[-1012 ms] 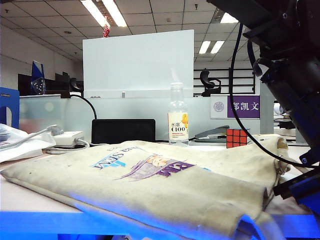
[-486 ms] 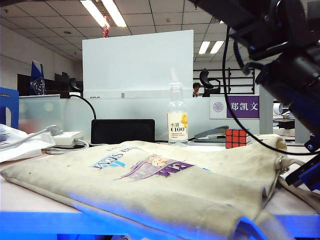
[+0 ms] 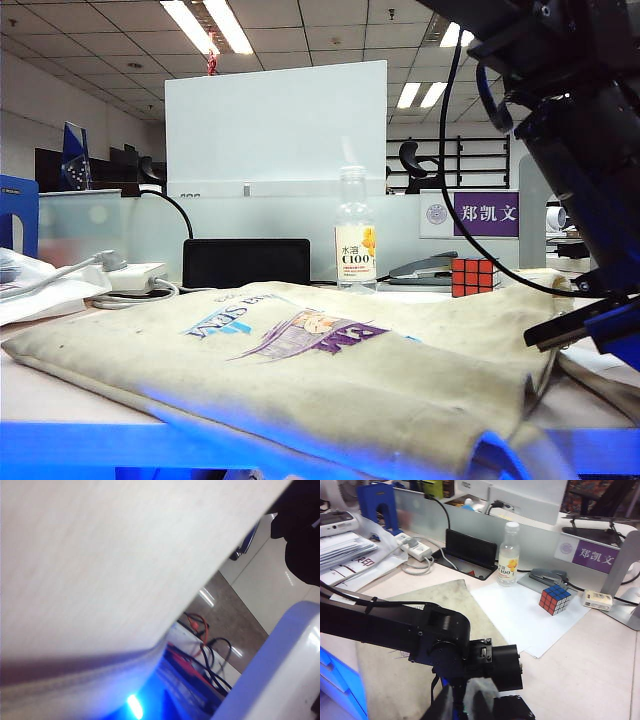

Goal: Take the glasses case out of the canvas bag and put it on the table.

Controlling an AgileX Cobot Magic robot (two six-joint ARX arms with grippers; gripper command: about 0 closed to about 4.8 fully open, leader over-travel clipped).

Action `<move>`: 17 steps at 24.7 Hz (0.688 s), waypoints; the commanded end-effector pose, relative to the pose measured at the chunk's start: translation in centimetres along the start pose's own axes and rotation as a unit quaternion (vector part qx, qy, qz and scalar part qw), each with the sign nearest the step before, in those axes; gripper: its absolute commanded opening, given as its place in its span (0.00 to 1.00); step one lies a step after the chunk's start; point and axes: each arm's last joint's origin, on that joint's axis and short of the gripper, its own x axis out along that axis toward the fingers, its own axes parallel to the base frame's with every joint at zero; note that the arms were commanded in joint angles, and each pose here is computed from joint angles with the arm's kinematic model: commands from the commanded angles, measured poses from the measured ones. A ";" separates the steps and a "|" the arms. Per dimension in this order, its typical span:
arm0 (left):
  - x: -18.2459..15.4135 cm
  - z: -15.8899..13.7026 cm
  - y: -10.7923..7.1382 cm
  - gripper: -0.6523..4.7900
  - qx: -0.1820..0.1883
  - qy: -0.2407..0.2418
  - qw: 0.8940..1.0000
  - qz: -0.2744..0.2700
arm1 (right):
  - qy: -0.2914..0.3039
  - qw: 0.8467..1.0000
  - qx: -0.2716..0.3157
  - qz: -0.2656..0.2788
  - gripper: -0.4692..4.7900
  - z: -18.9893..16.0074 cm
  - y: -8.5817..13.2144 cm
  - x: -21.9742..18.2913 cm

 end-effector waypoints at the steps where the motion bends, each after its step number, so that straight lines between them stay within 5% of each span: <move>1: -0.4 2.7 2.3 0.11 0.017 -0.132 0.987 0.091 | 0.004 1.000 0.001 -0.001 0.20 0.0 0.0 0.0; 11: -4.8 4.7 -0.6 0.11 0.065 -0.217 0.971 0.070 | 0.009 1.000 0.002 -0.005 0.20 -0.2 0.0 -0.1; 12: -4.8 4.7 -0.6 0.14 0.068 -0.218 0.972 0.060 | 0.004 1.000 0.000 -0.006 0.20 0.0 0.0 -0.1; 14: -4.6 4.5 -0.7 0.41 0.069 -0.202 0.976 0.044 | 0.000 1.000 0.000 -0.001 0.20 0.0 0.0 -0.2; 17: -3.7 3.1 -1.4 0.54 0.067 -0.136 0.988 0.040 | 0.001 1.000 0.000 -0.002 0.20 0.0 0.0 -0.3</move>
